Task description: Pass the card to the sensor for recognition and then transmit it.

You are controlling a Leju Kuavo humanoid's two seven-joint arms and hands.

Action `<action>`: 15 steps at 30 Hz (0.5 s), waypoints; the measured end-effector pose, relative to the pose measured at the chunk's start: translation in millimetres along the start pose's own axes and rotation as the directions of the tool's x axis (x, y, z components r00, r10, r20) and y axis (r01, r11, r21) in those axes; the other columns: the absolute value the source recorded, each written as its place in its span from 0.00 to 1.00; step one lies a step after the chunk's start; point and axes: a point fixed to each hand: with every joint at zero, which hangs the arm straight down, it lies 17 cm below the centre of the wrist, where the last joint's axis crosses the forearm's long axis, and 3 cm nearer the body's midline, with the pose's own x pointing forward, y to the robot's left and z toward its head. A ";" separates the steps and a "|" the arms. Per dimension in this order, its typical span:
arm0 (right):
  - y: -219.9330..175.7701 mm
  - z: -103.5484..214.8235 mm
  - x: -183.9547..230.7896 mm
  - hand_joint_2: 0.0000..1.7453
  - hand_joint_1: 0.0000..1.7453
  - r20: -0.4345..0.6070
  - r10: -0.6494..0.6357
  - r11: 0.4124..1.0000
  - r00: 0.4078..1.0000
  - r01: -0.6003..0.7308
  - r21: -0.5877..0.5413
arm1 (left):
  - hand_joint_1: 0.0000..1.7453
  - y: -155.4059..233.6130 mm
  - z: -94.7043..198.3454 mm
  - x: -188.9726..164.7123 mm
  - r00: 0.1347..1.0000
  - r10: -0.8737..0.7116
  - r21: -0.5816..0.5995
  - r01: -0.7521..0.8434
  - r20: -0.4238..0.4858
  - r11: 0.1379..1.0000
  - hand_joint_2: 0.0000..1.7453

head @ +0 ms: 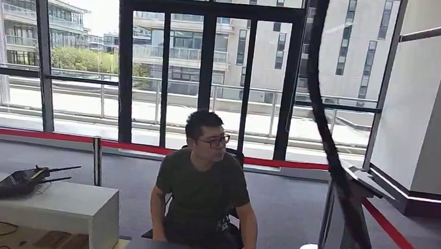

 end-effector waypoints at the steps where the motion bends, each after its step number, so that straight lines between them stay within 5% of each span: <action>1: 2.5 1.0 -2.0 1.00 1.00 -0.003 0.005 1.000 1.000 -0.005 0.006 | 0.00 0.1 0.0 -0.4 1.000 0.000 0.000 0.000 -0.002 1.000 0.00; 15: 40.5 20.2 -25.2 1.00 1.00 -0.046 0.050 0.994 0.998 -0.045 0.104 | 0.00 4.2 -0.6 -1.5 1.000 0.017 0.021 -0.016 -0.010 1.000 0.00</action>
